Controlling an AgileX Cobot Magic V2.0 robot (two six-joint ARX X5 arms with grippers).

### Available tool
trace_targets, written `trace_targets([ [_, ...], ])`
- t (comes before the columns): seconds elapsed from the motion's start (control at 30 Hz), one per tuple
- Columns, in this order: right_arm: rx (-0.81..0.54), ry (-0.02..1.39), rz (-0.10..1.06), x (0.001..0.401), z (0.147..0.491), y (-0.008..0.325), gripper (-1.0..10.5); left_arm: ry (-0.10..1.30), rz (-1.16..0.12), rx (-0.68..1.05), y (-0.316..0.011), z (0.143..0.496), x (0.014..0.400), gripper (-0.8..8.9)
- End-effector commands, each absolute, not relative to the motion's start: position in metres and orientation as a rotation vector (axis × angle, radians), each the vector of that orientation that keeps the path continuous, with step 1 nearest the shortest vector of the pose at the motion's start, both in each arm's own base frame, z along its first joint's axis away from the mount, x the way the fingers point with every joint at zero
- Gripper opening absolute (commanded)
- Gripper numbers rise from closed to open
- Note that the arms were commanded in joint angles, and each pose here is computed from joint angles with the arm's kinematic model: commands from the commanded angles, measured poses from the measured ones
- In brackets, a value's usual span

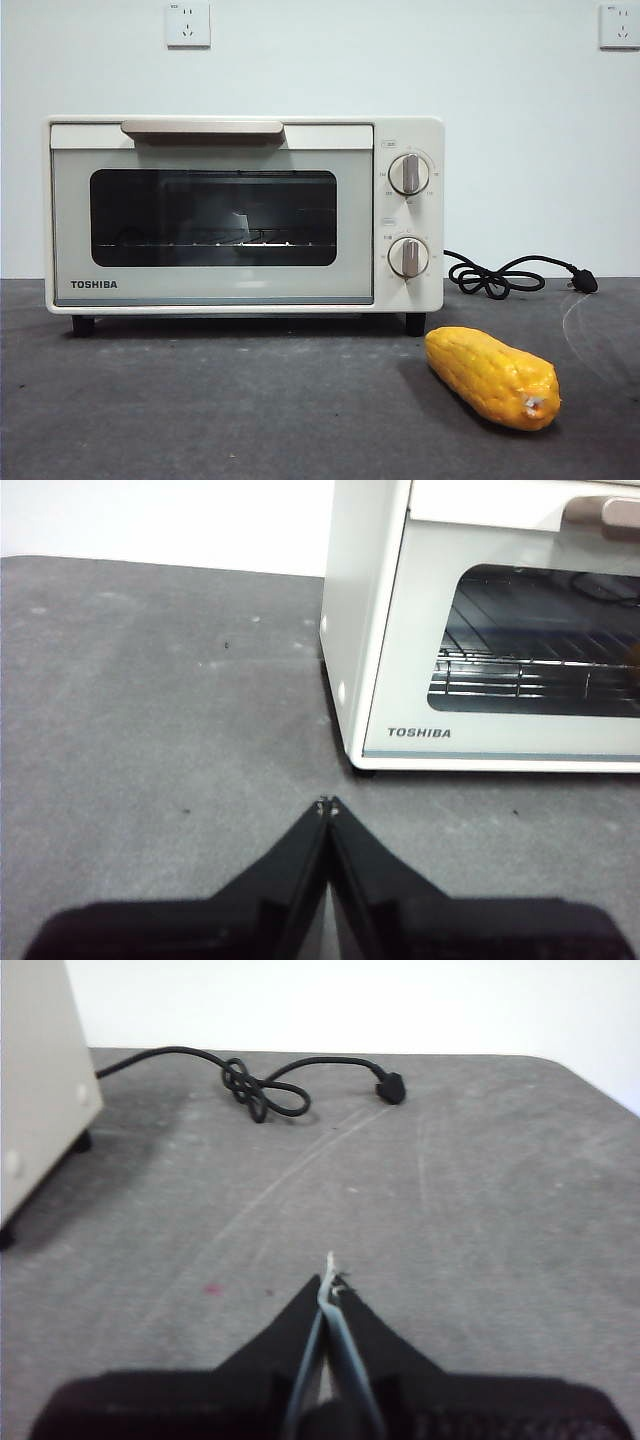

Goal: Take the corn from the table,put the corn in the oven

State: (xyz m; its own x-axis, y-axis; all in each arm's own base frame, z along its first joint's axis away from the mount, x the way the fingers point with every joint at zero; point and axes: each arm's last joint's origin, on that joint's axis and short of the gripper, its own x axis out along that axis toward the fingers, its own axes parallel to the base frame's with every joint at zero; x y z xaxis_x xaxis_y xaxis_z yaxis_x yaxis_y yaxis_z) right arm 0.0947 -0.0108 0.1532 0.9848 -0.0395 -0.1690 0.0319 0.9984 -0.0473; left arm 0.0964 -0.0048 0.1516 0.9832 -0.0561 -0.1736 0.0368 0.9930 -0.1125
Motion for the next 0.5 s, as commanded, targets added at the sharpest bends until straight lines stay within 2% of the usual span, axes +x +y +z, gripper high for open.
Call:
trace_targets([
  [0.03,0.162,0.170,-0.013,0.095,0.151,-0.010,0.0,0.158,-0.050,-0.115,-0.005,0.152,0.097,-0.04],
  [0.13,0.443,0.180,0.024,0.095,0.152,-0.008,0.0,0.188,-0.101,-0.224,-0.007,0.150,0.097,-0.04],
  [0.2,0.543,0.193,0.067,0.095,0.152,-0.006,0.0,0.209,-0.156,-0.302,-0.009,0.149,0.097,-0.05],
  [0.37,0.619,0.255,0.253,0.094,0.152,-0.001,0.0,0.298,-0.292,-0.470,-0.014,0.147,0.097,-0.06],
  [0.5,0.618,0.259,0.259,0.094,0.152,-0.001,0.0,0.364,-0.391,-0.489,-0.017,0.144,0.098,-0.05],
])
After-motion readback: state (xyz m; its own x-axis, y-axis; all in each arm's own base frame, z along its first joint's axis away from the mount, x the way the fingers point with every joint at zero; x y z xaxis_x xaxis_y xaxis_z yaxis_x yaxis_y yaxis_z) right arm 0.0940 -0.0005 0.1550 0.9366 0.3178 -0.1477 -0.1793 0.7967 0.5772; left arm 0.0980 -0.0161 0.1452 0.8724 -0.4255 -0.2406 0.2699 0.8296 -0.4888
